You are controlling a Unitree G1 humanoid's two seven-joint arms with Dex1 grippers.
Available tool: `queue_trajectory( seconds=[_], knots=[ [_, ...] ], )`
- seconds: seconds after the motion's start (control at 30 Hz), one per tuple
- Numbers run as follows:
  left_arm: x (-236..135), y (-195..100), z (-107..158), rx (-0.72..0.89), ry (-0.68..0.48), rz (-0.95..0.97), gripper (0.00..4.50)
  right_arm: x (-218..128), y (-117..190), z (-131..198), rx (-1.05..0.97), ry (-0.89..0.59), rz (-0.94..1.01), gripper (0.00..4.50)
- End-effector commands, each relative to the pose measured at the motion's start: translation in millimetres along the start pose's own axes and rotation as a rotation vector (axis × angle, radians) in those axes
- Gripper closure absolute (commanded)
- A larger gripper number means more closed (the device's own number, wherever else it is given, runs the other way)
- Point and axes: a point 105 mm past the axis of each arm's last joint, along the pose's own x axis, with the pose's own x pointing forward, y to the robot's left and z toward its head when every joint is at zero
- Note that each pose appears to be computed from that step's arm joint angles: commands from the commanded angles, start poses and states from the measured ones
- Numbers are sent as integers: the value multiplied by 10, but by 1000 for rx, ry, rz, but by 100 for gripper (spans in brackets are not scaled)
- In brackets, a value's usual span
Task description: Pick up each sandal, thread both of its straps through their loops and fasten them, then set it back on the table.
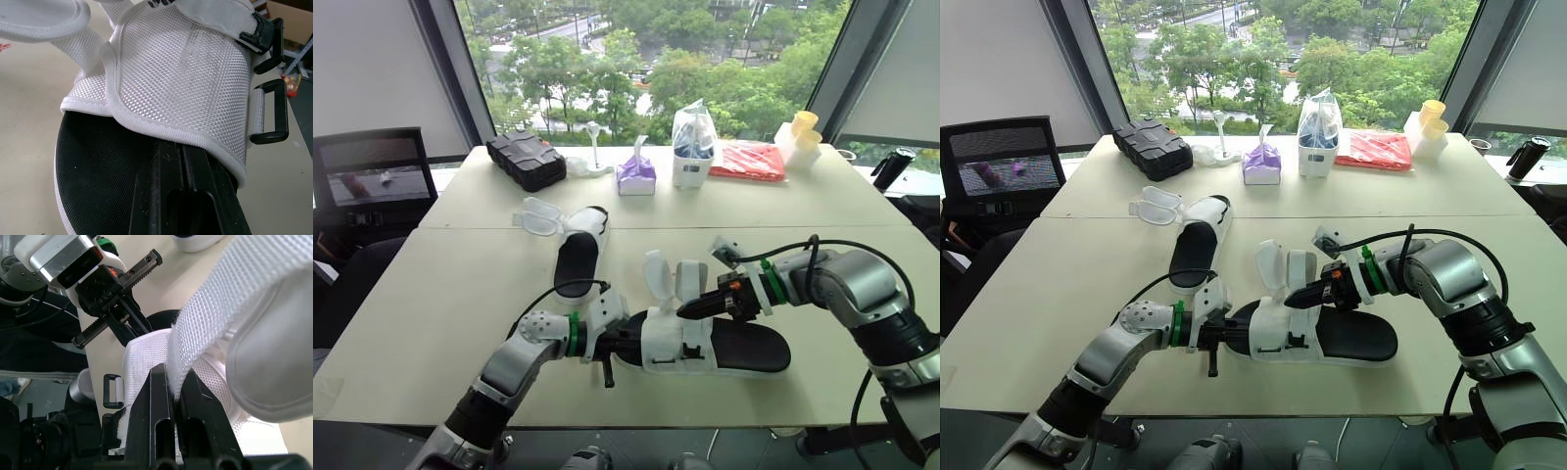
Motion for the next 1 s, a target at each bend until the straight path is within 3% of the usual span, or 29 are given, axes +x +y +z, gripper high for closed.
queue_trajectory(
  seconds=[0.03, 1.0],
  knots=[
    [49, -53, -164, -39, 55, -14, 450, -47, 82, 109, -85, -28, 5, 445],
    [65, -43, -156, -34, 54, -17, 450, 13, 372, -201, -202, 138, 90, 445]
  ],
)
